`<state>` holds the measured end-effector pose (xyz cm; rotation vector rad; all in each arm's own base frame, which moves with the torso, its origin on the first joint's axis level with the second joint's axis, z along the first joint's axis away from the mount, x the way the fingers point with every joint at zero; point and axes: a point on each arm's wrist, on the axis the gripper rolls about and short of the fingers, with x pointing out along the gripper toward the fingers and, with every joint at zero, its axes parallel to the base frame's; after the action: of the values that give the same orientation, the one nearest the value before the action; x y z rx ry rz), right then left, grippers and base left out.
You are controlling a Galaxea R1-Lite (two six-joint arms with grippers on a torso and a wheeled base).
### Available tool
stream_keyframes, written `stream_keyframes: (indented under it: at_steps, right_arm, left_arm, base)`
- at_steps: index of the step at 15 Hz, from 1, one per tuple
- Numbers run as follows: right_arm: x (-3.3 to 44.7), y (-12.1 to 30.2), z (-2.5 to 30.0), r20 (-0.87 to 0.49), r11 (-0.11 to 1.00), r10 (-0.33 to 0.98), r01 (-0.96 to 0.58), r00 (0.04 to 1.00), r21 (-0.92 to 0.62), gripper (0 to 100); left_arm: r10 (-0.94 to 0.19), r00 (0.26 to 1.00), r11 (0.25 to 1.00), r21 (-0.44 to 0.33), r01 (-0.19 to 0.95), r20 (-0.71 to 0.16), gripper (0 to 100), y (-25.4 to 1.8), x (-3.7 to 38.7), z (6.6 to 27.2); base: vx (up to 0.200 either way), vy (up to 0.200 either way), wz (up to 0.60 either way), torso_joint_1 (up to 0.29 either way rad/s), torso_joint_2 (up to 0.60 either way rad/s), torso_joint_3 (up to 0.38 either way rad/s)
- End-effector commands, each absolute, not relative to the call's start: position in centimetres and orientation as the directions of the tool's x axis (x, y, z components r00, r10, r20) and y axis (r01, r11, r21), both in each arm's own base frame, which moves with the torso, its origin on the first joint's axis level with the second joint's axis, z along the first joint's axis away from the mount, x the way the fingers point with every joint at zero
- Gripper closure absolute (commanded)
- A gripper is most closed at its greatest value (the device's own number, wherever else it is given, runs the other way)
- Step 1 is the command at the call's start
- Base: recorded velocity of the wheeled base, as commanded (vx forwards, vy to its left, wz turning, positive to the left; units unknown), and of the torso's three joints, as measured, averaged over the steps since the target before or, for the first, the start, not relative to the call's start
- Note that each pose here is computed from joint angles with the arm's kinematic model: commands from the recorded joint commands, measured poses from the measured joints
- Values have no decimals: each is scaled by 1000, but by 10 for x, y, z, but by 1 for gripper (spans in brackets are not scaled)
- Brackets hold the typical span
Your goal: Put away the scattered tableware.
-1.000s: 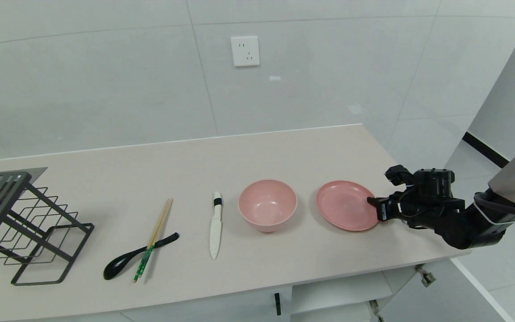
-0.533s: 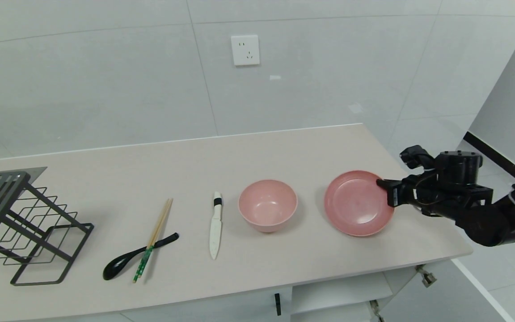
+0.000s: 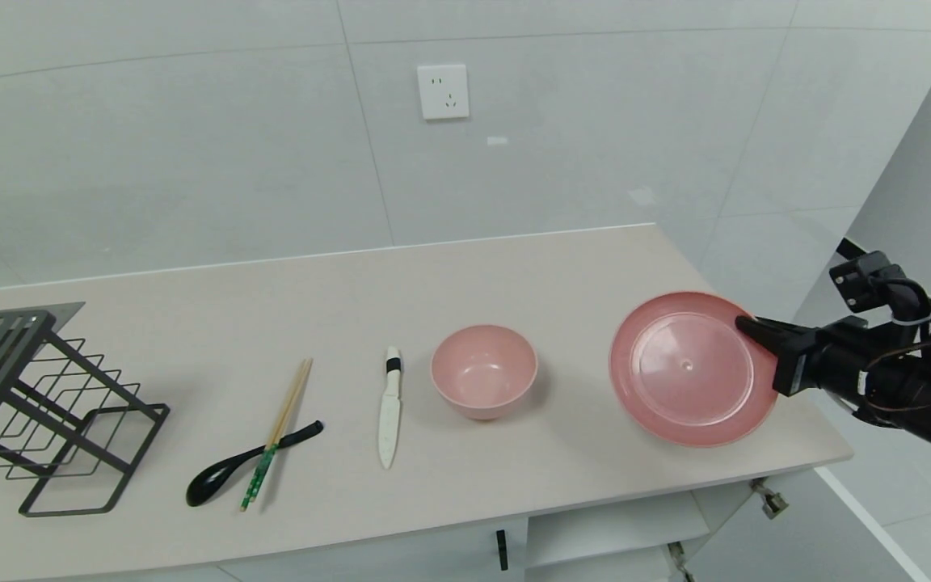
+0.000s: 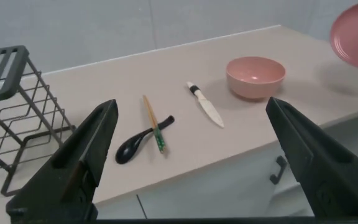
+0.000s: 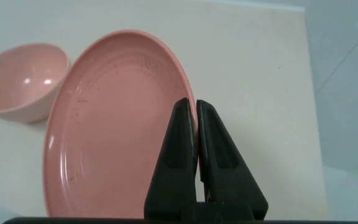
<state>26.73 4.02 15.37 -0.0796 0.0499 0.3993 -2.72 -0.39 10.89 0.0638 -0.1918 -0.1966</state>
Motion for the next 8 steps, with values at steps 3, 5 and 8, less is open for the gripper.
stream_keyframes:
  at_steps: [3, 5, 8]
  right_arm:
    - [257, 37, 141, -44, 921, 381, -383, 923, -64, 100]
    - [262, 28, 138, -47, 933, 351, -354, 935, -63, 100]
    - [254, 17, 136, -53, 947, 314, -317, 948, -61, 100]
  left_arm:
    - [-338, 941, 940, 53, 337, 19, 0, -6, -5, 155]
    - [-437, 893, 898, 4, 440, -112, 0, -10, 20, 161]
    - [-495, 843, 866, -46, 498, -212, 0, -16, 57, 170]
  base:
    - [0, 0, 0, 0, 0, 0]
    - [0, 0, 0, 0, 0, 0]
    - [0, 0, 0, 0, 0, 0]
